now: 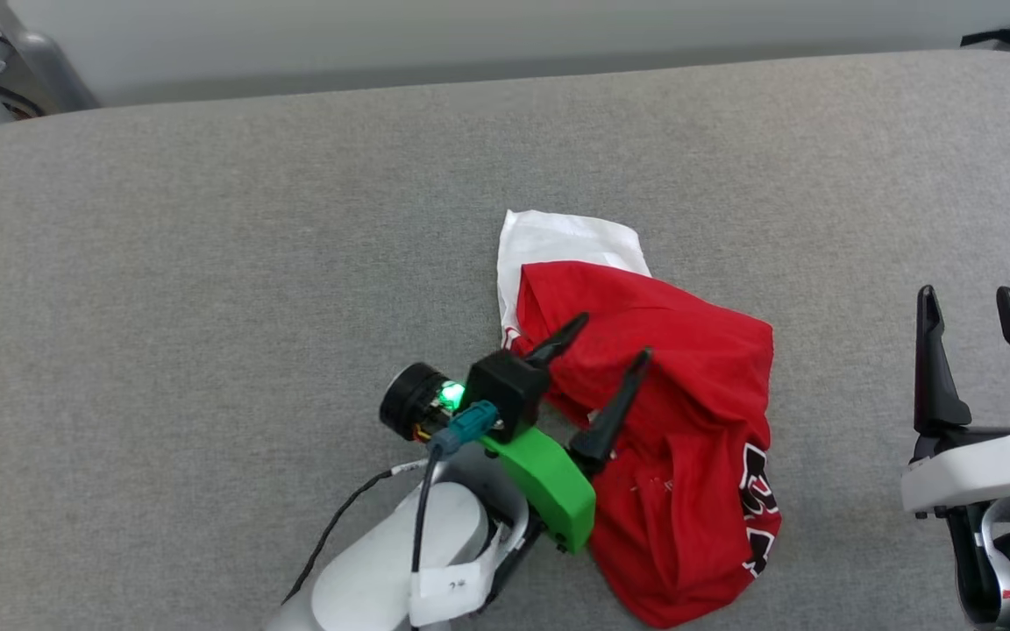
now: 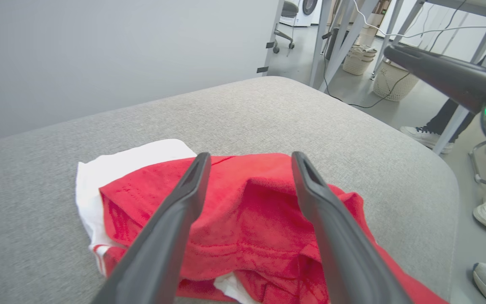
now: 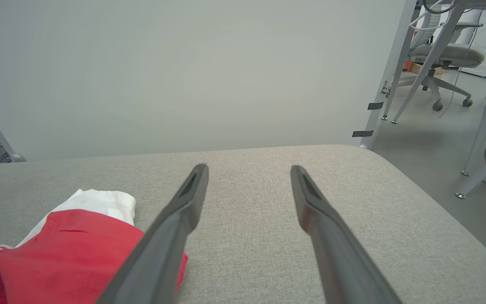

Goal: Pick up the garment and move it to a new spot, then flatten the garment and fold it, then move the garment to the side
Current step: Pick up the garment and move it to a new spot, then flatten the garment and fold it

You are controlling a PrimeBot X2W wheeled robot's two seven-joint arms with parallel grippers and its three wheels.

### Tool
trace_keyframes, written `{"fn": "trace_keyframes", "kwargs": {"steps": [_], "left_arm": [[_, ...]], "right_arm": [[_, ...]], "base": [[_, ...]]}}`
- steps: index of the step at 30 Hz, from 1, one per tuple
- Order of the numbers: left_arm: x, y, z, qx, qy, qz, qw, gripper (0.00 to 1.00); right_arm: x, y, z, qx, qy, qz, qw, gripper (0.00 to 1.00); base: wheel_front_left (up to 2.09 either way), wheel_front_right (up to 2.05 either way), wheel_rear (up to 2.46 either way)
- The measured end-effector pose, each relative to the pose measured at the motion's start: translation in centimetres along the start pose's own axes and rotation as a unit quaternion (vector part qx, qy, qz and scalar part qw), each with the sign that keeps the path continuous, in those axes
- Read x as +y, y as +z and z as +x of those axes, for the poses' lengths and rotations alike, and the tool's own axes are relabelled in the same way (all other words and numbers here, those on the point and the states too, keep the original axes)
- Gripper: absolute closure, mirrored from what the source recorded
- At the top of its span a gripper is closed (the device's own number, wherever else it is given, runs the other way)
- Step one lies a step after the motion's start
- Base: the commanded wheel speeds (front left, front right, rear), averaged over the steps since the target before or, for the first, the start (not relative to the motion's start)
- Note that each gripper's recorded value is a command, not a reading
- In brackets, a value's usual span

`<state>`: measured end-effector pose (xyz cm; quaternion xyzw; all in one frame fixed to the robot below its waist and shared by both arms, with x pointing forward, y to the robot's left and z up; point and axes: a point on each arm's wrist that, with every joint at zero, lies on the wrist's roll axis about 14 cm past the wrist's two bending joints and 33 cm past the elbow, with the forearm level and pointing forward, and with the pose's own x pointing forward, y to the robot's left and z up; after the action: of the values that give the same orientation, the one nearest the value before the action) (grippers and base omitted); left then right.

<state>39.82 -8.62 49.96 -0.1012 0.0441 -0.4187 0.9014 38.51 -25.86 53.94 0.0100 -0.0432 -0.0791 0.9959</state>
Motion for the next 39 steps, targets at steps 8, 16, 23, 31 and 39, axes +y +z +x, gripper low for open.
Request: {"fn": "trace_keyframes", "kwargs": {"steps": [8, 16, 23, 31, 39], "left_arm": [[7.0, 4.1, -4.3, -0.068, 0.151, 0.015, 0.986, 0.0], [11.8, 7.9, -9.6, -0.128, 0.267, 0.034, 0.955, 0.0], [13.3, 7.8, -13.8, -0.137, 0.324, 0.043, 0.935, 0.0], [12.9, 5.7, -16.9, -0.112, 0.347, 0.043, 0.93, 0.0], [12.8, 5.1, -17.6, -0.105, 0.351, 0.043, 0.93, 0.0]], "right_arm": [[2.1, 0.7, -0.2, 0.0, 0.031, 0.001, 1.0, 0.0], [2.9, 0.7, -1.1, 0.009, 0.045, 0.001, 0.999, 0.0], [3.4, 0.2, -2.4, 0.021, 0.054, 0.003, 0.998, 0.0], [3.5, 0.4, -3.8, 0.023, 0.058, 0.005, 0.998, 0.0], [4.2, 0.6, -4.4, 0.025, 0.068, 0.001, 0.997, 0.0]], "base": [[0.0, 0.0, 0.0], [0.0, 0.0, 0.0], [0.0, 0.0, 0.0], [0.0, 0.0, 0.0], [0.0, 0.0, 0.0]]}}
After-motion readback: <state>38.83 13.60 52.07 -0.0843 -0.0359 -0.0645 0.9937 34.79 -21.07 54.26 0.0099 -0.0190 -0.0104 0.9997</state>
